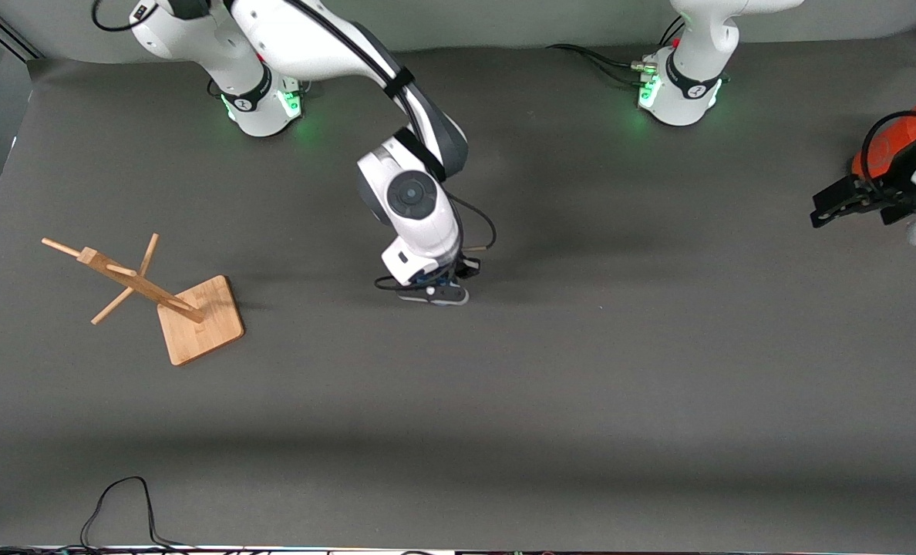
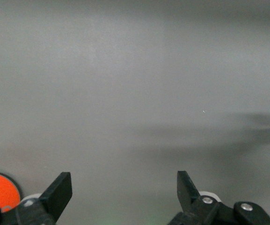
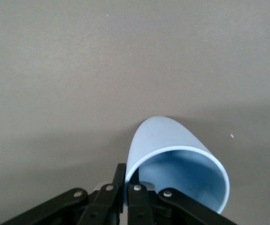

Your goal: Rotate and upright cup with both arms

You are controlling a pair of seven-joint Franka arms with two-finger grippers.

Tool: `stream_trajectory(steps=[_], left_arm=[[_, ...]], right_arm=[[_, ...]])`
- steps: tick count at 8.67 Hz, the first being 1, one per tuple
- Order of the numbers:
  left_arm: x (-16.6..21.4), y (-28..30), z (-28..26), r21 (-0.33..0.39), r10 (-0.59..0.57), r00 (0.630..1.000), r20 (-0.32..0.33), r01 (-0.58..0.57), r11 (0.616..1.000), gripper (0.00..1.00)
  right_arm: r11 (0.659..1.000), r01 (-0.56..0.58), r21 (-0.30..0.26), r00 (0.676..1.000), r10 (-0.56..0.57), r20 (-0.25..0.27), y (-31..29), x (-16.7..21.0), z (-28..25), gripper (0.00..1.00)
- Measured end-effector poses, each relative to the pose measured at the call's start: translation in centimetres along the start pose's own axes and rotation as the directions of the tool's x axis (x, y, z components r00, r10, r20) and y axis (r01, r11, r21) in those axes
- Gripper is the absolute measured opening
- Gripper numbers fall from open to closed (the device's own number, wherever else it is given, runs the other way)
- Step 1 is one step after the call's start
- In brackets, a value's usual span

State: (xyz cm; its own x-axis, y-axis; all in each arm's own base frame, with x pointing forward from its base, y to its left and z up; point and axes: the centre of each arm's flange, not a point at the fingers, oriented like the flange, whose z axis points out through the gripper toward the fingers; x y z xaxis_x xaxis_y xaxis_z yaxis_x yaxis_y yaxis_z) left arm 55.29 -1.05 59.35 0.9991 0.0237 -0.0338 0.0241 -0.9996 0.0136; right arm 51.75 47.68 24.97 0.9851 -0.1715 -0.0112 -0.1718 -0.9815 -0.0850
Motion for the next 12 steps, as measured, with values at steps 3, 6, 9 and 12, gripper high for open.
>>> stream_trajectory(steps=[3, 6, 9, 12], left_arm=[[0.6, 1.2, 0.8, -0.018, -0.007, 1.0, -0.001, 0.007, 1.0, 1.0], [0.7, 1.2, 0.7, -0.047, -0.018, 1.0, -0.004, 0.018, 0.999, 1.0], [0.6, 1.1, 0.6, -0.047, -0.02, 1.0, -0.005, 0.02, 0.999, 1.0], [0.6, 1.3, 0.5, -0.062, -0.026, 1.0, -0.005, 0.025, 0.998, 1.0]], right_arm=[[0.999, -0.042, 0.006, 0.999, 0.042, -0.014, 1.5, 2.6, -0.3, 0.07], [0.996, -0.088, 0.005, 0.996, 0.088, -0.004, 3.0, 5.1, -0.7, 0.59], [0.995, -0.103, -0.003, 0.995, 0.103, -0.001, 3.0, 7.3, -7.0, 1.0], [0.987, -0.163, 0.013, 0.985, 0.163, -0.06, 7.2, 11.1, -13.3, 1.0]])
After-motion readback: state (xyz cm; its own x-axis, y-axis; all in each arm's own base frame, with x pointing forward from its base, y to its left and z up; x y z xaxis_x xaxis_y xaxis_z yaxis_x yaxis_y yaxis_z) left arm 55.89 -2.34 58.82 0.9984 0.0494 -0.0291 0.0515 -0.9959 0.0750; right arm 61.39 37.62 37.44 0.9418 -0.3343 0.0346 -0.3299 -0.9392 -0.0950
